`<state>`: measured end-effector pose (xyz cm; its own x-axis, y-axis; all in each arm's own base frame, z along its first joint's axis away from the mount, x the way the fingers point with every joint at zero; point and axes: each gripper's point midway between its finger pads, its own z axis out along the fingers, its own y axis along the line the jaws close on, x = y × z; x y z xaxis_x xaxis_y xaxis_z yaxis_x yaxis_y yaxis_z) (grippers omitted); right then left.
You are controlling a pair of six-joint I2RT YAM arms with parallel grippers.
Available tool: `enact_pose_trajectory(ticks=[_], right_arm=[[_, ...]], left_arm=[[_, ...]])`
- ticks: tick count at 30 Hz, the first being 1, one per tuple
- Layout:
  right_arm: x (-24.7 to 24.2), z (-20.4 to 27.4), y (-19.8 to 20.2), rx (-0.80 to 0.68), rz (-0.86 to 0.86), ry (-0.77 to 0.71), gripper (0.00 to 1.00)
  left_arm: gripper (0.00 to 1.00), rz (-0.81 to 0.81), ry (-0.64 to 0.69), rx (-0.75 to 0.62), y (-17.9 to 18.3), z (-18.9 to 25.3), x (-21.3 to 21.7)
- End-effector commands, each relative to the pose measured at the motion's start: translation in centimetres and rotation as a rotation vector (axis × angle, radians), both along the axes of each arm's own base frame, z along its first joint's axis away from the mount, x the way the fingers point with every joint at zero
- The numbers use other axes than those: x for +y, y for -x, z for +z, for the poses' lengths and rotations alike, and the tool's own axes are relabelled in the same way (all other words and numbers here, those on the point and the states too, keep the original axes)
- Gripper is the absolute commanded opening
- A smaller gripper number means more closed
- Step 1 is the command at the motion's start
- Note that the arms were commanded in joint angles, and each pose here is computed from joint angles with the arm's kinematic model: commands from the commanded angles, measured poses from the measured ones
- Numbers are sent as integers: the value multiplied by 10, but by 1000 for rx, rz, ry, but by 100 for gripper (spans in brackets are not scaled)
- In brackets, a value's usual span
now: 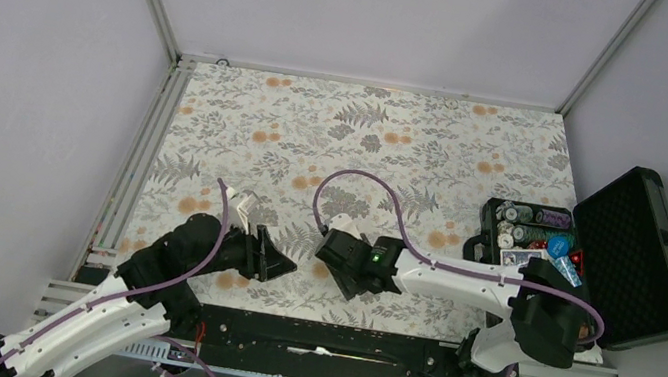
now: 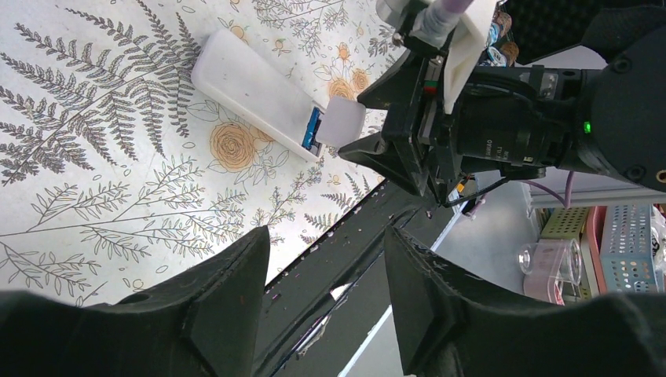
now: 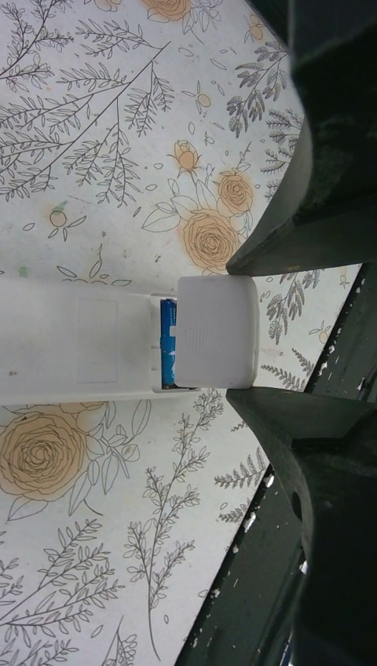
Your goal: Load the batteries into the remote control
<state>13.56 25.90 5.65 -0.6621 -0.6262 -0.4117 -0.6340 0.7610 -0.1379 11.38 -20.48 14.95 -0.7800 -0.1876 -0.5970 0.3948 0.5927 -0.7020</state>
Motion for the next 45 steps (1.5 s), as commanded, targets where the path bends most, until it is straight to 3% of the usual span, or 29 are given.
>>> enact_pose_trajectory(ticks=[1,45], right_arm=[[8,6,-8,-3,-47,-15,8],[13,-10,-7,91,-65,-22,9]], left_arm=[[57,-8,45,-60,-2,23,-2],[53,-16,52,-58,-1,23,-3]])
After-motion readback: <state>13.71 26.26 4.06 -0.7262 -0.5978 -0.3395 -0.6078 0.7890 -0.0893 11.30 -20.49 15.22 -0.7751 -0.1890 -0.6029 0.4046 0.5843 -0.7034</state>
